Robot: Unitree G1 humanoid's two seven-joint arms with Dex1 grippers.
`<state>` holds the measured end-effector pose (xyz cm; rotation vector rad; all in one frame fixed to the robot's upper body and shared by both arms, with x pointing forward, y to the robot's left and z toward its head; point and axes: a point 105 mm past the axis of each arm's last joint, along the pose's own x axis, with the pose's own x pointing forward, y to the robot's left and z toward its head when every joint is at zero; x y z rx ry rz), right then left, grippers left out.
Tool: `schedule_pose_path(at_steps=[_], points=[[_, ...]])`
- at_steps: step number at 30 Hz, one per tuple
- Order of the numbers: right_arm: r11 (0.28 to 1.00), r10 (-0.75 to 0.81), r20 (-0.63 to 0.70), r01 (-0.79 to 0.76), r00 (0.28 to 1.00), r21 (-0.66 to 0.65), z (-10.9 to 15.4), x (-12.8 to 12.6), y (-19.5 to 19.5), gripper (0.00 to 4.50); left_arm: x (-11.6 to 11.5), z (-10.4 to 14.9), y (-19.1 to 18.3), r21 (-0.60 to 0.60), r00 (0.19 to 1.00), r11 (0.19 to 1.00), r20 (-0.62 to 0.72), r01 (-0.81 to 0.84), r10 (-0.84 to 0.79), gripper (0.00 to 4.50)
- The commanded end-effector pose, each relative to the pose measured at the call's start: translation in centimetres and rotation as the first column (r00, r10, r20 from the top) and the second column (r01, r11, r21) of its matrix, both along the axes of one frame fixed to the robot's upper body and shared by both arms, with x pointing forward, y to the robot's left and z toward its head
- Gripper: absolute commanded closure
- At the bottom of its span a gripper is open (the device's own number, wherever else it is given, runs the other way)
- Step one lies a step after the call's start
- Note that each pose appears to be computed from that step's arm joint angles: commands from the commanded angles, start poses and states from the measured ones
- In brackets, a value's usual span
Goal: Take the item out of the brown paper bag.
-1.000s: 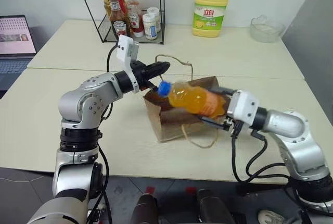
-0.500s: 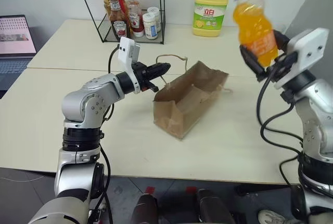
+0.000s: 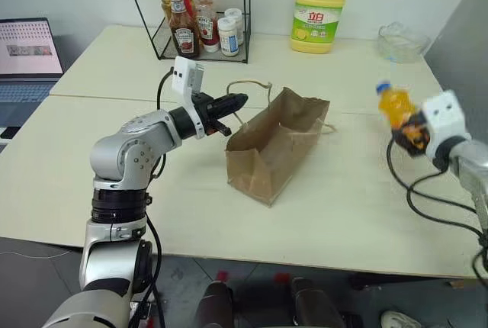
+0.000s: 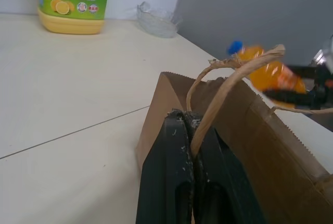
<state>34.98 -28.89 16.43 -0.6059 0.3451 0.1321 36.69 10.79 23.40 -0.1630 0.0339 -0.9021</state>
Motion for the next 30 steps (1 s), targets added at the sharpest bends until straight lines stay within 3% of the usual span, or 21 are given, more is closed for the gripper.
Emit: schedule_pose_path(at_steps=[1,8,11,14,20,30], points=[[0.991,0.114,-0.033,-0.116,0.993,-0.065,0.2,0.2,0.7,1.22,-0.5,1.4,-0.2,-0.010,0.998,1.000,0.059,0.011,-0.010,4.50],[0.984,0.153,-0.155,-0.165,0.976,-0.069,-2.7,0.6,0.6,1.22,-0.6,1.3,-0.5,-0.009,0.998,1.000,0.060,0.011,-0.010,4.50],[0.980,0.170,-0.160,-0.184,0.972,-0.076,-2.8,0.5,0.8,0.19,-0.7,1.3,-0.3,-0.008,0.998,1.000,0.059,0.008,-0.007,4.50],[0.974,0.200,-0.136,-0.212,0.970,-0.081,-2.2,0.2,1.2,0.01,-0.9,1.2,-0.1,-0.011,0.998,1.000,0.055,0.008,-0.007,4.50],[0.962,0.272,-0.079,-0.274,0.959,-0.014,-1.1,-1.1,3.3,0.00,-2.1,1.1,0.1,-0.009,0.998,0.999,0.050,0.048,-0.047,3.10],[0.959,0.280,0.085,-0.282,0.956,0.017,1.2,-3.3,6.0,0.00,-3.2,1.9,3.2,-0.011,0.997,0.999,0.050,-0.050,0.050,0.02]])
